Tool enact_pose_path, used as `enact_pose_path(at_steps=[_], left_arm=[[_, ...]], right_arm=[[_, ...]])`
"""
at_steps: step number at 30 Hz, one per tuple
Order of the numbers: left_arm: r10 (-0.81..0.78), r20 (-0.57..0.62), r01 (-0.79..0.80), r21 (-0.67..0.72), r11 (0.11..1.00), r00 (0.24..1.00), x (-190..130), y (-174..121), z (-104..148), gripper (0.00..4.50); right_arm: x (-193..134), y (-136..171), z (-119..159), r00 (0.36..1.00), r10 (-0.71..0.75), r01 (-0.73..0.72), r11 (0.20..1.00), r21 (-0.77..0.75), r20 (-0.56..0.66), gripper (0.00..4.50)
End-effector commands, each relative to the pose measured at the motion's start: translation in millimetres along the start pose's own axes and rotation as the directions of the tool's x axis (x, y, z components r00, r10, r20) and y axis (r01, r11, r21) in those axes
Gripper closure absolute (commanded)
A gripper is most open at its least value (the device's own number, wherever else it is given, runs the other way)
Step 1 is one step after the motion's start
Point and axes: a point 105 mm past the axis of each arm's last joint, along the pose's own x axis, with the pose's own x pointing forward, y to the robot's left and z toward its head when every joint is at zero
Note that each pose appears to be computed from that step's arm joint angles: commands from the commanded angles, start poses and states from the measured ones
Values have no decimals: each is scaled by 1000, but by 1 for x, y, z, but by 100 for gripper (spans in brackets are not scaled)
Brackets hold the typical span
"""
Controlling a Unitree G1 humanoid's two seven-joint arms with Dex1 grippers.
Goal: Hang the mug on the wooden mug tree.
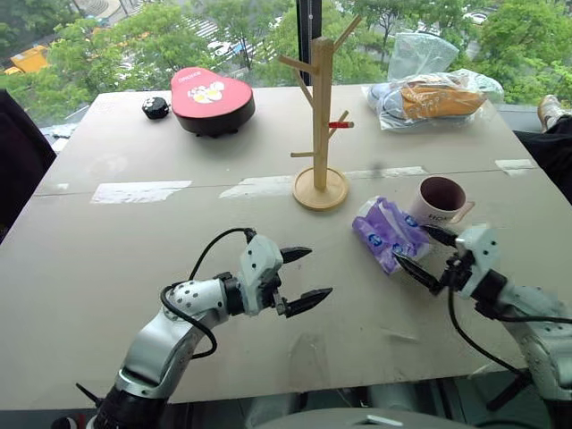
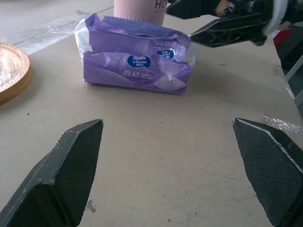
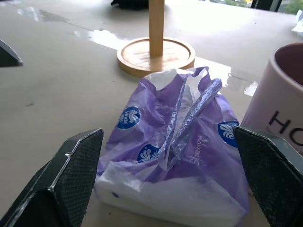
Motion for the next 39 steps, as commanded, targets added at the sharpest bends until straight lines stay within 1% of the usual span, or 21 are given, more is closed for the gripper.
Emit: enact_pose_path(at_steps=[1, 4, 7, 8, 11, 12, 14, 15, 19, 21, 23, 24, 25, 27, 29, 31, 33, 36, 39], left_arm=[[7, 12, -7, 44, 999, 1000, -1, -2, 9, 0], [18, -4, -18, 48, 999, 1000, -4, -3, 5, 0], [20, -7, -19, 50, 999, 1000, -6, -5, 5, 0], [18, -12, -18, 52, 998, 1000, -7, -6, 4, 0], [18, -23, -17, 54, 998, 1000, -8, -7, 2, 0], [19, -22, -18, 54, 998, 1000, -8, -7, 2, 0], [19, -21, -18, 54, 998, 1000, -8, -7, 2, 0], [19, -20, -18, 54, 998, 1000, -8, -7, 2, 0], [14, -18, -13, 55, 998, 1000, -8, -9, 2, 0], [-1, -16, 2, 58, 998, 1000, -7, -11, 2, 0], [-52, 13, 51, 52, 997, 999, -5, -16, 8, 0], [-73, 28, 72, 49, 996, 997, -4, -19, 10, 0], [-89, 39, 87, 46, 995, 995, -3, -20, 13, 0], [-140, 61, 137, 40, 990, 988, -1, -25, 19, 0], [-201, 85, 199, 33, 979, 976, 3, -30, 25, 0], [-274, 100, 271, 40, 962, 957, 7, -37, 31, 0], [-330, 108, 327, 47, 944, 938, 11, -41, 35, 0], [-402, 116, 398, 52, 916, 908, 15, -47, 42, 0], [-431, 132, 423, 80, 902, 893, 20, -47, 51, 0]], right_arm=[[4, 3, -14, 997, -3, 8, 998, 55, -78, 5], [9, 9, -41, 968, 28, 12, 987, 158, -250, 5], [8, 11, -51, 942, 48, 18, 981, 194, -331, 78], [7, 11, -52, 937, 48, 23, 980, 197, -346, 127], [7, 11, -54, 928, 53, 22, 980, 195, -369, 249], [7, 11, -55, 926, 52, 22, 981, 192, -374, 310], [7, 11, -56, 923, 56, 15, 983, 182, -381, 390], [7, 12, -56, 922, 61, 10, 983, 181, -381, 446], [7, 19, -51, 929, 96, -27, 981, 193, -357, 446], [1, 27, -44, 929, 167, -97, 971, 220, -329, 446], [-17, 38, -36, 908, 278, -204, 947, 250, -313, 446], [-26, 40, -34, 899, 311, -235, 937, 258, -309, 446], [-33, 40, -33, 892, 326, -247, 932, 266, -312, 446], [-53, 31, -36, 879, 317, -223, 934, 281, -356, 446], [-71, 15, -37, 878, 257, -159, 952, 261, -404, 446], [-91, -9, -37, 881, 144, -52, 976, 210, -452, 446], [-112, -29, -38, 869, 46, 41, 986, 164, -493, 446], [-148, -56, -41, 834, -82, 172, 978, 116, -546, 446], [-180, -89, -44, 775, -254, 327, 945, 23, -578, 446]])
